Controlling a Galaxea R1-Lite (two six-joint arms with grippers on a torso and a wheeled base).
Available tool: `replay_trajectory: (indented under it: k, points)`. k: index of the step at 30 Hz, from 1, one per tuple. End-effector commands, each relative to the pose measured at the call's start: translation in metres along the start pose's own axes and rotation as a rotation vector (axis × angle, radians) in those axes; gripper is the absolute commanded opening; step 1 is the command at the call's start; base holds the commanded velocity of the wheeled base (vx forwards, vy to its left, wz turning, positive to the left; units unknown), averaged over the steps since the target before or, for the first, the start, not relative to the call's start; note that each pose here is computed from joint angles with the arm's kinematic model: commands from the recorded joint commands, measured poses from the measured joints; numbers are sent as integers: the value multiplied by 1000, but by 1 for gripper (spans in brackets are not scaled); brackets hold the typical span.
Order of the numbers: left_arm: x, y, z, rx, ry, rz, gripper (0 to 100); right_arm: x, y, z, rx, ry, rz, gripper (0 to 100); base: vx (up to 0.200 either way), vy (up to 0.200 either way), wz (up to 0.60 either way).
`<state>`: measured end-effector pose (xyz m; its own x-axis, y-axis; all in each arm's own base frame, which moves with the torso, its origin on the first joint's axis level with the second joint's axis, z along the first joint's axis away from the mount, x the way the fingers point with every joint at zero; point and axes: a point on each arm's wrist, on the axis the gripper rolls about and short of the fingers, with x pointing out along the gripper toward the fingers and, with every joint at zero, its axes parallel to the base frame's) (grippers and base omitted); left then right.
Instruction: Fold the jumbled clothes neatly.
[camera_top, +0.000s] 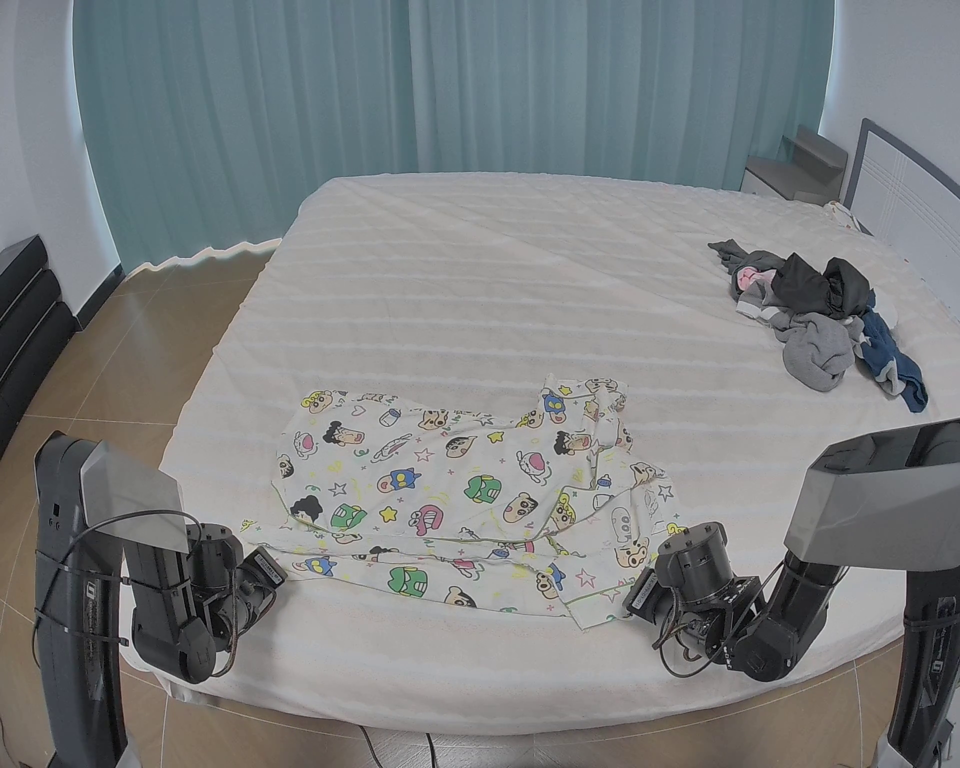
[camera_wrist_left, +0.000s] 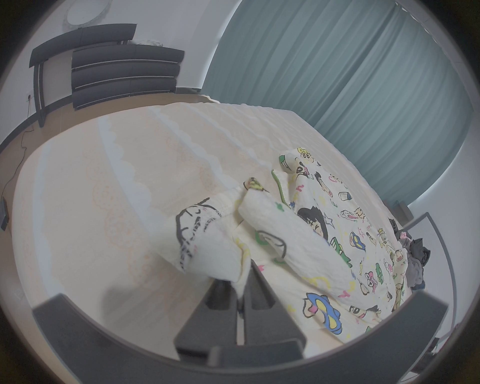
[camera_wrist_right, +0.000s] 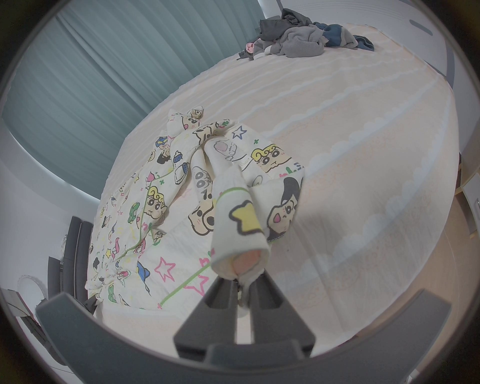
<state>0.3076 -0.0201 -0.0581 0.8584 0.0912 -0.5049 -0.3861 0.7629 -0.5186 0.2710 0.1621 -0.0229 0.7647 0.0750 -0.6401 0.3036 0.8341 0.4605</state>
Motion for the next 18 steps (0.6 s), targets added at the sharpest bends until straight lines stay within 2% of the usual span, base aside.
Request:
replay_trajectory:
  k: [1, 6, 18]
  points:
    - [-3, 6, -5, 23, 9, 9, 0, -3, -1, 1, -1, 0, -2, 0, 0, 0, 0]
    - [-12, 12, -10, 90, 45, 39, 0, -13, -2, 6, -8, -6, 4, 0, 0, 0, 0]
    - [-40, 19, -12, 145, 105, 75, 0, -33, -11, 5, -62, 28, 0, 0, 0, 0, 0]
